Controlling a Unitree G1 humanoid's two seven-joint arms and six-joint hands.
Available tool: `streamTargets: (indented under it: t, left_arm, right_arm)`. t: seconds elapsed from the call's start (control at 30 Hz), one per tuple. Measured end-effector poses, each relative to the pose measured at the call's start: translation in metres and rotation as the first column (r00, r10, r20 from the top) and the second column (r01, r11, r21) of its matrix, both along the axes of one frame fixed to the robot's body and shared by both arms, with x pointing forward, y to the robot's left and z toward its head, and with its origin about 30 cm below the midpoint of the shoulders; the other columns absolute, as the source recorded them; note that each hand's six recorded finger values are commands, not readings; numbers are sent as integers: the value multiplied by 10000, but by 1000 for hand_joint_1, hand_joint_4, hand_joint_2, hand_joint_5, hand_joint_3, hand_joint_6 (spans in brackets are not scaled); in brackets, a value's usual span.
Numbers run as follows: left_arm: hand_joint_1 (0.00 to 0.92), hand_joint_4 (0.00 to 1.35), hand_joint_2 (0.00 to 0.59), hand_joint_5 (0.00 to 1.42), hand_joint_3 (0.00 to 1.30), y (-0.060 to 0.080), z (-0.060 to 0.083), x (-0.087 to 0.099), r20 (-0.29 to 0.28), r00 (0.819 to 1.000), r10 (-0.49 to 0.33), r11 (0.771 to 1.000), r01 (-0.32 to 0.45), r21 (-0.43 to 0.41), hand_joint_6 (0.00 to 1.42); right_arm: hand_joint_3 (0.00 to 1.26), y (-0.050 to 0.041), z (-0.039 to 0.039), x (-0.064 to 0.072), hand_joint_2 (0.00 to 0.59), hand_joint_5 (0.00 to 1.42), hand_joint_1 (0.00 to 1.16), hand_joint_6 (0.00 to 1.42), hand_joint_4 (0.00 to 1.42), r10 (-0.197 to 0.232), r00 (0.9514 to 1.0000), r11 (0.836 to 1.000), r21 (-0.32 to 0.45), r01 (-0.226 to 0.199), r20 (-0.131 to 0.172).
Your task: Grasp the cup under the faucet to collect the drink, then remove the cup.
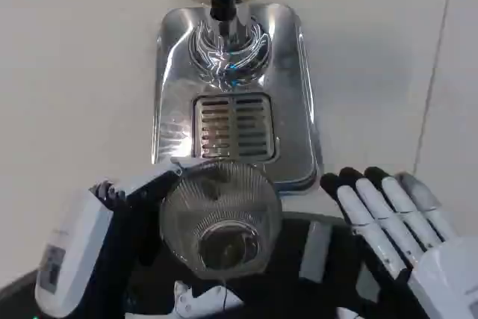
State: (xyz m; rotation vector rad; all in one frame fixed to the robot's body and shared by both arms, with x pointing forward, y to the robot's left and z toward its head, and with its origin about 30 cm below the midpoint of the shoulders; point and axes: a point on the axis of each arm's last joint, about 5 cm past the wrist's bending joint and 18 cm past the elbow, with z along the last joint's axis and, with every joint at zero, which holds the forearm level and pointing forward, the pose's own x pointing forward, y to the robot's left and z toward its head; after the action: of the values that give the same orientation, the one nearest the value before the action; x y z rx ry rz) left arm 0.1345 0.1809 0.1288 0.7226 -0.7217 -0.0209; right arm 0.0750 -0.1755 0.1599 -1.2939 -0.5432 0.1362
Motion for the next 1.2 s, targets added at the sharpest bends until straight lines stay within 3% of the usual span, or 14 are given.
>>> streamTargets:
  t: [0.47, 0.7, 0.9, 1.03, 1.2]
  left_arm:
    - [659, 1290, 99, 1387, 1261, -26, 2, 26, 43, 9996, 281, 9994, -280, -220, 1424]
    - [659, 1290, 100, 1388, 1261, -46, -50, 102, -226, 9984, 526, 9985, -530, -154, 1424]
    - [660, 1290, 100, 1374, 1261, -65, -83, 394, -214, 9948, 997, 9950, -1000, -90, 1424]
    - [660, 1290, 100, 1374, 1261, -80, -108, 706, -231, 9894, 1434, 9897, -1432, 75, 1424]
    - [660, 1290, 100, 1374, 1261, -92, -97, 1078, -19, 9808, 1950, 9800, -1947, 410, 1424]
  right_arm:
    - [0, 6, -6, 68, 586, 0, 0, 0, 0, 79, 10000, 9998, 190, -80, 46]
    - [0, 3, 2, 92, 586, 0, 0, 0, 0, -263, 9995, 9994, 206, 266, -175]
    - [0, 33, 34, 59, 586, 0, 0, 0, 0, -491, 9987, 9984, 275, 494, -138]
    - [0, 59, 53, 22, 586, 0, 0, 0, 0, -529, 9985, 9983, 220, 533, -168]
    - [0, 51, 49, 3, 586, 0, 0, 0, 0, -652, 9968, 9978, 95, 657, -455]
